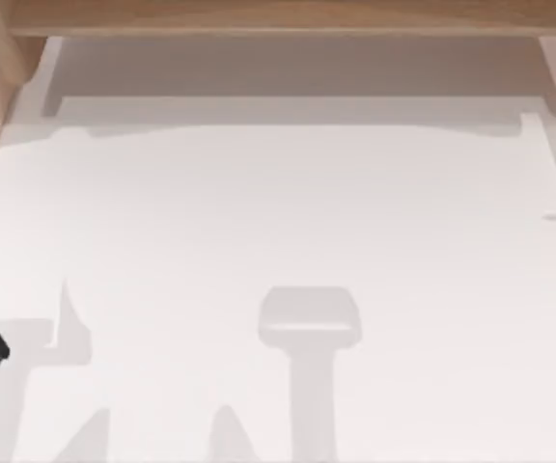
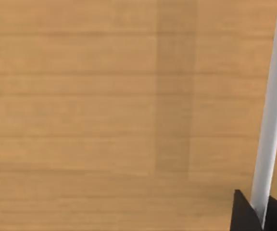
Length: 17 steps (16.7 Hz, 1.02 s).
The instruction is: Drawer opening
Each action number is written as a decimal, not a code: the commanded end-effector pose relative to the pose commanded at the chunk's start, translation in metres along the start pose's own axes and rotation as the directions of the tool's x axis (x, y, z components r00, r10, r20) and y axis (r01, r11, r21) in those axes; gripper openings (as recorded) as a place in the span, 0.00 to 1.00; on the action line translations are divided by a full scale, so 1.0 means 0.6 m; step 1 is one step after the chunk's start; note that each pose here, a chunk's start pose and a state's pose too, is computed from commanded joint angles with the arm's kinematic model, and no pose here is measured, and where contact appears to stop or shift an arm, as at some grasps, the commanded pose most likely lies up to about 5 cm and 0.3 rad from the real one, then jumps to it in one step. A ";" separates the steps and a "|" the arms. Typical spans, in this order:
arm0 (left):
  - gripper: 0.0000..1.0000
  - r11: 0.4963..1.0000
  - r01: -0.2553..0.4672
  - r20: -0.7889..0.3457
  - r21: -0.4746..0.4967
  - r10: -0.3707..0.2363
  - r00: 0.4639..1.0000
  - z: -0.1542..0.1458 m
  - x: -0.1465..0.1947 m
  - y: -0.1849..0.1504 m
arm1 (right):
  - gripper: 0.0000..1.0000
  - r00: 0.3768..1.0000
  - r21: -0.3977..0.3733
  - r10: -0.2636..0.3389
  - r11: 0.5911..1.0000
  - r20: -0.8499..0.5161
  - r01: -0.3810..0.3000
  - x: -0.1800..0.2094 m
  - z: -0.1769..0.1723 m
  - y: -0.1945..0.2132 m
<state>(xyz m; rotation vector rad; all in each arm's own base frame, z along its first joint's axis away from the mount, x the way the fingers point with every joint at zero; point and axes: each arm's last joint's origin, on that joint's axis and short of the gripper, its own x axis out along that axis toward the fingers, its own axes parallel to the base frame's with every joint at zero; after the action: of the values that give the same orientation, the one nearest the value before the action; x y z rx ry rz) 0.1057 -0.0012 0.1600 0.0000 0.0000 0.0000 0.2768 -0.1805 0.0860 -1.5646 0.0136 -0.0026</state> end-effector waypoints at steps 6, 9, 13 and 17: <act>1.00 1.000 0.000 0.000 0.000 0.000 1.000 0.000 0.000 0.000 | 0.00 1.000 0.000 0.000 1.000 -0.001 0.000 -0.060 0.002 0.000; 1.00 1.000 0.000 0.000 0.000 0.000 1.000 0.000 0.000 0.000 | 0.00 1.000 0.000 0.000 1.000 -0.001 0.000 -0.060 0.002 0.000; 1.00 1.000 0.000 0.000 0.000 0.000 1.000 0.000 0.000 0.000 | 0.30 1.000 0.000 0.000 1.000 -0.001 0.000 -0.060 0.002 0.000; 1.00 1.000 0.000 0.000 0.000 0.000 1.000 0.000 0.000 0.000 | 0.60 1.000 0.000 0.000 1.000 -0.001 0.000 -0.060 0.002 0.000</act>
<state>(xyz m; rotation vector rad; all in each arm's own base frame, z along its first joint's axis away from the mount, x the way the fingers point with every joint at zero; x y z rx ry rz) 0.1057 -0.0012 0.1600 0.0000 0.0000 0.0000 0.2409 -0.1788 0.0864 -1.5642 0.0143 -0.0036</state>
